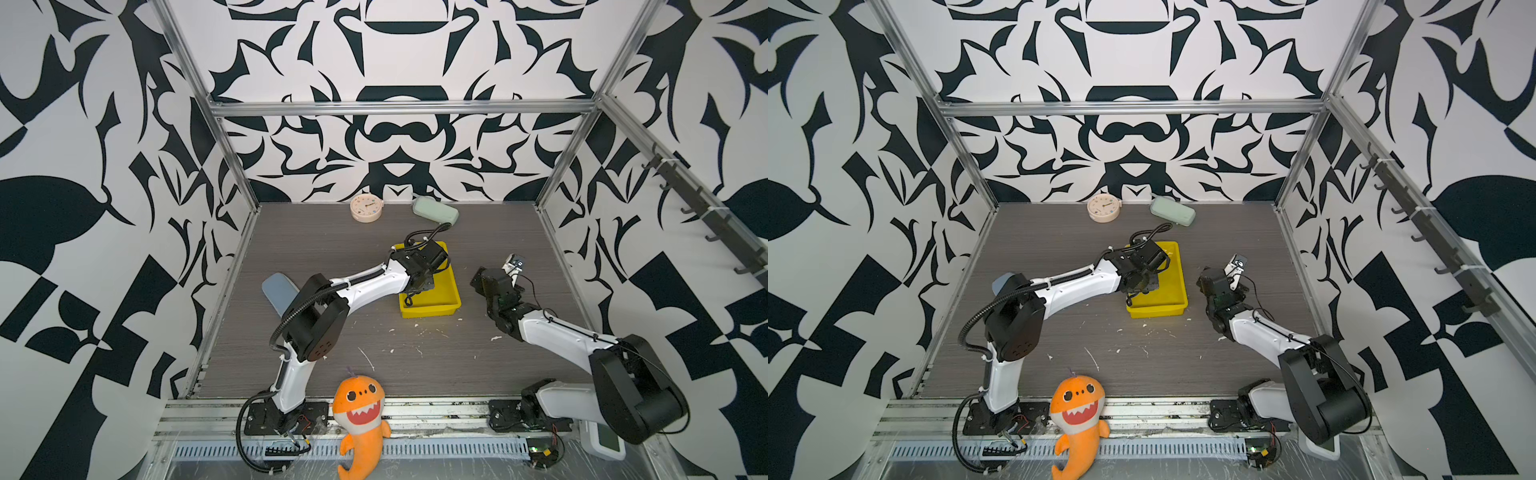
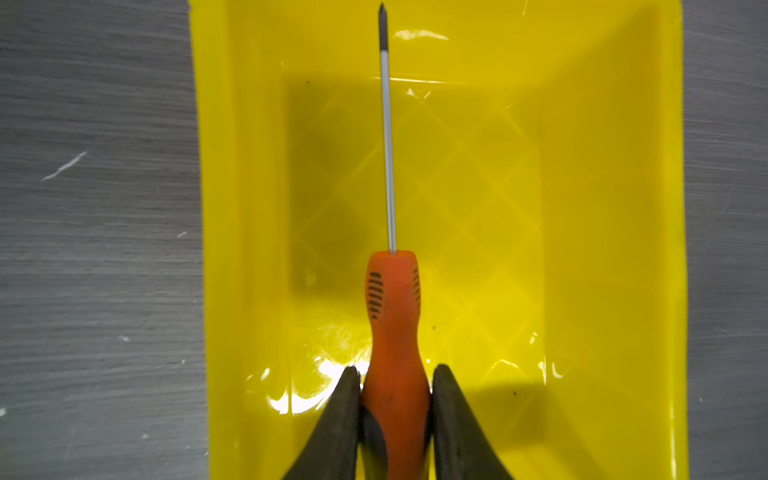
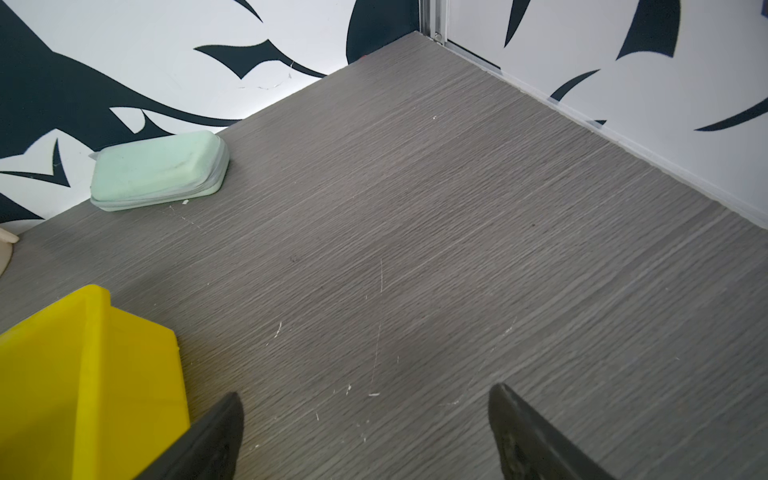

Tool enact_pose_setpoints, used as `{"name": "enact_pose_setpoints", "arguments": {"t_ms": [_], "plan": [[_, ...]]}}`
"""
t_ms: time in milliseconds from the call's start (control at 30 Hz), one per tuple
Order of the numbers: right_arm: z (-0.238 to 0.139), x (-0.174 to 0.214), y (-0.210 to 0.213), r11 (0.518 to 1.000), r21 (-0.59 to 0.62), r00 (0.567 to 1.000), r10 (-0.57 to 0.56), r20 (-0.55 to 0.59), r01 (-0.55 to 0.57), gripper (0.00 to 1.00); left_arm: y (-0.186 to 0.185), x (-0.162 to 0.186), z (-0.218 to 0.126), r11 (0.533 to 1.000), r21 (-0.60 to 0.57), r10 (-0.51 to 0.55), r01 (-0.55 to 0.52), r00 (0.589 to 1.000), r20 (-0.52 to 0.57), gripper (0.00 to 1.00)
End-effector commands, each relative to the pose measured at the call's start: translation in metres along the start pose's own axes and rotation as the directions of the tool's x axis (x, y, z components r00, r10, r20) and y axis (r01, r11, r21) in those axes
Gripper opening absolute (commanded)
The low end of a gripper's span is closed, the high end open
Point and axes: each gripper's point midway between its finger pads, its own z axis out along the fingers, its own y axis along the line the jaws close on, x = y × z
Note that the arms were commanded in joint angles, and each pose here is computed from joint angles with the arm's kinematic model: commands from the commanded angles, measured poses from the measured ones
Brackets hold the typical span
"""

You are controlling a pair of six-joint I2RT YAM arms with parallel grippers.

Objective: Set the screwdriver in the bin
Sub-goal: 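Lift the screwdriver with the left gripper and carry it over the yellow bin, then open the left gripper to drop the screwdriver into the bin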

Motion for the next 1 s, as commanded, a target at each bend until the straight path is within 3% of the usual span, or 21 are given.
{"name": "enact_pose_setpoints", "arguments": {"t_ms": [0, 367, 667, 867, 967], "plan": [[-0.001, -0.009, 0.000, 1.000, 0.007, 0.999, 0.022, 0.034, -0.023, 0.94, -0.002, -0.004, -0.003, 1.000, -0.009, -0.005, 0.005, 1.000, 0.000, 0.28], [-0.003, -0.013, 0.004, 1.000, -0.013, 0.999, 0.028, 0.043, -0.027, 0.93, 0.000, 0.005, 0.017, 0.999, -0.047, 0.006, -0.008, 0.999, -0.033, 0.31], [-0.006, -0.015, 0.004, 0.999, -0.026, 0.998, 0.032, 0.048, -0.031, 0.92, 0.003, 0.005, 0.013, 0.999, -0.041, -0.018, 0.017, 1.000, -0.020, 0.45], [-0.005, -0.013, 0.005, 0.999, -0.036, 0.998, 0.037, 0.050, -0.036, 0.92, -0.002, -0.022, -0.035, 1.000, -0.020, 0.004, -0.003, 0.999, 0.040, 0.48], [-0.004, -0.012, 0.005, 0.999, -0.029, 0.998, 0.032, 0.046, -0.030, 0.92, 0.006, -0.037, -0.071, 1.000, 0.003, 0.018, -0.019, 0.994, 0.112, 0.63]]}}
